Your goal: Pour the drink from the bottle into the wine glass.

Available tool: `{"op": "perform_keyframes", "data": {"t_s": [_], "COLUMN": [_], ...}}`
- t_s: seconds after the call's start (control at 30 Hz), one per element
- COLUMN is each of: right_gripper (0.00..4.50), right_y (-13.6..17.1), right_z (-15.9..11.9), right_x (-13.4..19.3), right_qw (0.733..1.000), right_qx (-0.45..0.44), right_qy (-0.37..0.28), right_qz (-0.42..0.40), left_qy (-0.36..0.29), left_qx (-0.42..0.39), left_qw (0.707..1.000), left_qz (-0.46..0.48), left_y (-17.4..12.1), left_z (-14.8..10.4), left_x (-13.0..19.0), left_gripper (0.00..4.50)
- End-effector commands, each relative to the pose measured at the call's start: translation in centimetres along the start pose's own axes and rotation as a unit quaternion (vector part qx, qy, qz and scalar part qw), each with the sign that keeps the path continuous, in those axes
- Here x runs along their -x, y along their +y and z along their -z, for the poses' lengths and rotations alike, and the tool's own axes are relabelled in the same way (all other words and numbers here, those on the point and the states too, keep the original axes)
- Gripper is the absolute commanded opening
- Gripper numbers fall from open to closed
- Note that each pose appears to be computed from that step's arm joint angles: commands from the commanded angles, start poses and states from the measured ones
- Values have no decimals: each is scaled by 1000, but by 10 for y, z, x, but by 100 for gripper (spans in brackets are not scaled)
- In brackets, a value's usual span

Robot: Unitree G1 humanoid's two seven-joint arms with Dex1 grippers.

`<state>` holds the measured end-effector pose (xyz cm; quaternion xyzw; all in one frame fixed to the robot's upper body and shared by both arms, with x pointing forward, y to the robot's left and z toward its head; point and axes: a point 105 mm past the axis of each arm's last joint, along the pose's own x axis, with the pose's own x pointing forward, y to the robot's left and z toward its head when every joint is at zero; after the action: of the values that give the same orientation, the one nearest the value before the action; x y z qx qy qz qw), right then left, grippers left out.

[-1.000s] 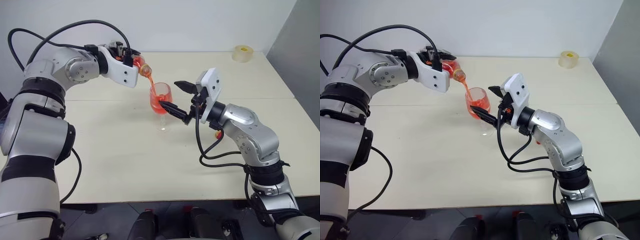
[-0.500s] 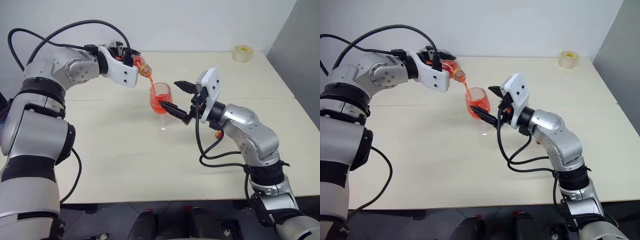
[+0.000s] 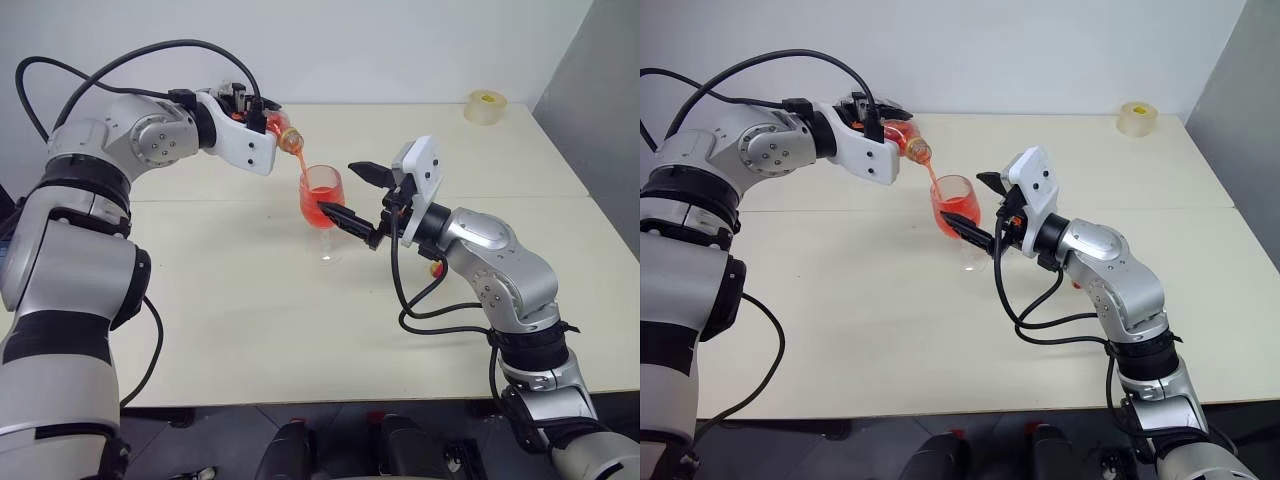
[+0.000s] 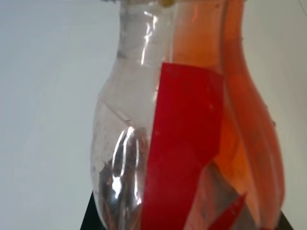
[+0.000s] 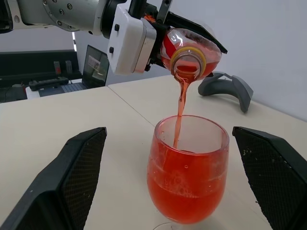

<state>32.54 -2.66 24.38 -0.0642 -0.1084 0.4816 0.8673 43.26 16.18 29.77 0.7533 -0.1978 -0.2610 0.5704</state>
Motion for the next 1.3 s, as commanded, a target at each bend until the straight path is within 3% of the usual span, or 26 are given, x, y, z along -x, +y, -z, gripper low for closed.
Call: {"op": "perform_keyframes", "data": {"t_s": [0.03, 1.3], "right_gripper": [450, 450], "right_y": [1, 1], "right_z": [-17, -17], "right_x": [0, 0], "right_qw": [999, 999], "right_qx": [19, 19], "right_qy": [-29, -29], "right_qz": [-3, -3], "left_qy": [7, 7], "left_qx": [-17, -17], "left_qw": [999, 999], "left_qz": [-35, -35], "left_y": [26, 26], "left_z": [4, 4], "left_x": [8, 8], "left_gripper": [129, 129]}}
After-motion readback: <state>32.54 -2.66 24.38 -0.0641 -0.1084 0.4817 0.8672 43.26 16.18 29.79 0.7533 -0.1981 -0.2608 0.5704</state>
